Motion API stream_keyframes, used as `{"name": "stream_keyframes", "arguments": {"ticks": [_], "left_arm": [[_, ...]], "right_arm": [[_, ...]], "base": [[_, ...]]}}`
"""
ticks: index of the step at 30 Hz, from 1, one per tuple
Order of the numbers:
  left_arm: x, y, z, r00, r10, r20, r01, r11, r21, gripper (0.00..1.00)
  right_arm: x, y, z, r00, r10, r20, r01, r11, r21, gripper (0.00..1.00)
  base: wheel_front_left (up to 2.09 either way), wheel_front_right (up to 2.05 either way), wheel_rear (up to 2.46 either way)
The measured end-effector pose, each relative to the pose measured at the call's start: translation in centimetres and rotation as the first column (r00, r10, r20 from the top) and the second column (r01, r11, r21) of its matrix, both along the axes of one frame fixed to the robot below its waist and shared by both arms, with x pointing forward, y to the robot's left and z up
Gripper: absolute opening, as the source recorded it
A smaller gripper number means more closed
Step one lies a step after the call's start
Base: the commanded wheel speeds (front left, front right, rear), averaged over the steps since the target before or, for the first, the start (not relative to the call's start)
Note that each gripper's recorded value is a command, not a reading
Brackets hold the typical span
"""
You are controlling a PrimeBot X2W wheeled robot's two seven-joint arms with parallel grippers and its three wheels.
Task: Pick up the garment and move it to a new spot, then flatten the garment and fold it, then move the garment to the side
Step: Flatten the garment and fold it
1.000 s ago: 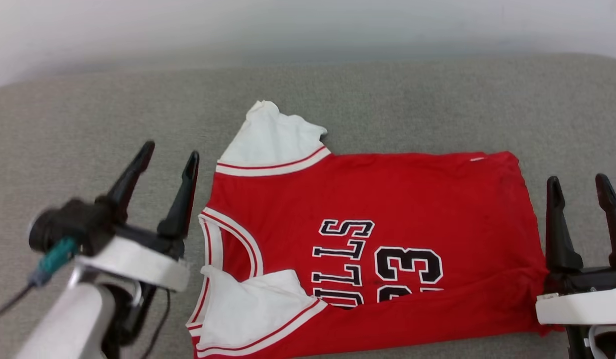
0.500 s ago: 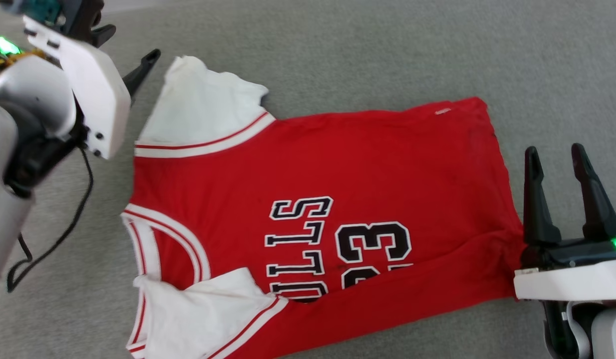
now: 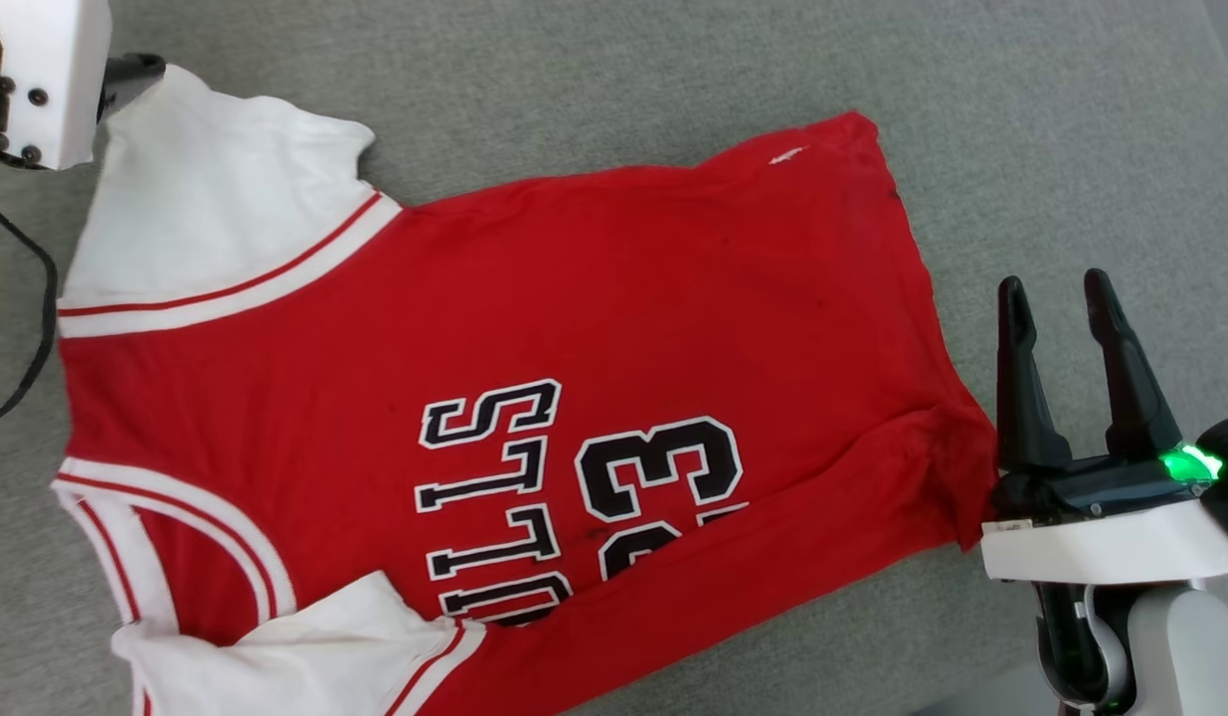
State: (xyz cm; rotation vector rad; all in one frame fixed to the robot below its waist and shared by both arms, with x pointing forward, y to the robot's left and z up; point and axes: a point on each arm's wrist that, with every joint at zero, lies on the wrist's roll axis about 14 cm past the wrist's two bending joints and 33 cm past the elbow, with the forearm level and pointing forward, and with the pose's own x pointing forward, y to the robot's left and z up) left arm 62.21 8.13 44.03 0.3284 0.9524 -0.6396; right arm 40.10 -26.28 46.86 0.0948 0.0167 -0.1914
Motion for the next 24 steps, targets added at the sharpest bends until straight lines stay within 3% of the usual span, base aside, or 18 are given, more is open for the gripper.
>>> {"name": "stream_keyframes", "arguments": {"ticks": [9, 10, 11, 12, 17, 24], "left_arm": [[0.0, 0.5, -5.4, 0.988, 0.026, -0.153, -0.010, 0.995, 0.100, 1.00], [-0.1, 0.8, -6.4, 0.984, 0.028, -0.175, -0.009, 0.994, 0.111, 0.45], [-0.2, 0.7, -6.6, 0.983, 0.029, -0.181, -0.011, 0.995, 0.103, 0.09], [-0.2, 0.6, -6.6, 0.982, 0.030, -0.185, -0.013, 0.995, 0.095, 0.00], [-0.3, -0.1, -6.4, 0.989, 0.021, -0.148, -0.014, 0.999, 0.048, 0.00], [0.1, -2.1, -2.4, 0.999, -0.015, 0.033, 0.018, 0.997, -0.081, 0.00]], "right_arm": [[-0.5, -1.2, -1.8, 0.998, -0.043, -0.050, 0.044, 0.999, 0.011, 1.00], [-0.6, -1.7, -1.9, 0.997, -0.058, -0.055, 0.058, 0.998, 0.002, 1.00], [-0.5, -1.9, -1.9, 0.997, -0.062, -0.053, 0.062, 0.998, -0.002, 1.00], [-0.5, -2.1, -1.7, 0.997, -0.066, -0.049, 0.065, 0.998, -0.006, 1.00], [-0.1, -1.9, -1.3, 0.998, -0.054, -0.036, 0.053, 0.998, -0.030, 1.00], [1.1, -0.3, -0.1, 0.999, 0.012, -0.046, -0.014, 0.999, -0.046, 1.00]], "base": [[0.00, 0.00, 0.00], [0.00, 0.00, 0.00], [0.00, 0.00, 0.00], [0.00, 0.00, 0.00], [0.00, 0.00, 0.00], [0.00, 0.00, 0.00]]}}
